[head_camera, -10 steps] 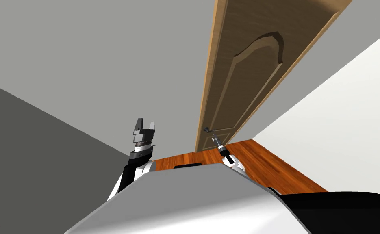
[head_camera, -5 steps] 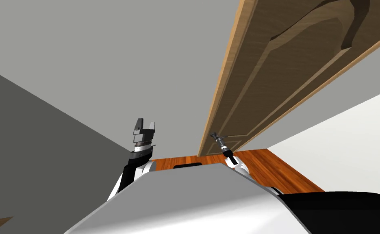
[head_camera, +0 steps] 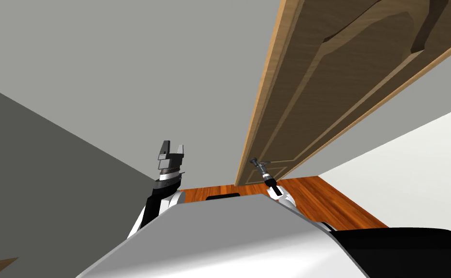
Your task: Pull the door open
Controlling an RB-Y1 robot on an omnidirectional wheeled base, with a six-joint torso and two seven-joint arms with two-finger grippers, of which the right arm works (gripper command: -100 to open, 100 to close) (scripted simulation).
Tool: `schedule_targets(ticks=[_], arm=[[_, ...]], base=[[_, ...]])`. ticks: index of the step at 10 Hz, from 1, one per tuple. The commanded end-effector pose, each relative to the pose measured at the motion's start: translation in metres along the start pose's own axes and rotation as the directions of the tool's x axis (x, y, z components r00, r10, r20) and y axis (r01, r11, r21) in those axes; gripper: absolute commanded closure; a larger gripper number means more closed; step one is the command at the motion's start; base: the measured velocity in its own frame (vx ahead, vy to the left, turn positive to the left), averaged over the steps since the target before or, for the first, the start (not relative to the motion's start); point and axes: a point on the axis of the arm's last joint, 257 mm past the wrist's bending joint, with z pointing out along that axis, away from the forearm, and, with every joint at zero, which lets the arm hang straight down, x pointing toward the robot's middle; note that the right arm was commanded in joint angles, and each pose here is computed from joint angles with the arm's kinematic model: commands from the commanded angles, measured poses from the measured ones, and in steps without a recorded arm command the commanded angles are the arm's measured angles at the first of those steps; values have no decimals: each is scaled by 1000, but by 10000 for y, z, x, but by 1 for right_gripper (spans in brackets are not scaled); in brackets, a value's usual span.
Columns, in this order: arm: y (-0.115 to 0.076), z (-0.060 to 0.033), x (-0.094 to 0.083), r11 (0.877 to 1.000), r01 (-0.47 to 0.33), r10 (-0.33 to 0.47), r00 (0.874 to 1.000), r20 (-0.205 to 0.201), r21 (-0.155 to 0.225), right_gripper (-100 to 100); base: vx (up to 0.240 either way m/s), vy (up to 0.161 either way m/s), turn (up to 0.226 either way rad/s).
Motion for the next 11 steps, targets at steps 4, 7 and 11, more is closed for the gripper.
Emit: schedule_targets(ticks=[4,7,11], arm=[[-14,-103,-48,1000,2,-2,1000,-11,-1,100],[-21,-250,-113,1000,3,-3,1000,-30,-3,100],[-26,-461,-195,1000,4,-4,998,-58,-5,100]], base=[[-61,-21,75],[-165,-70,133],[-173,-58,152]])
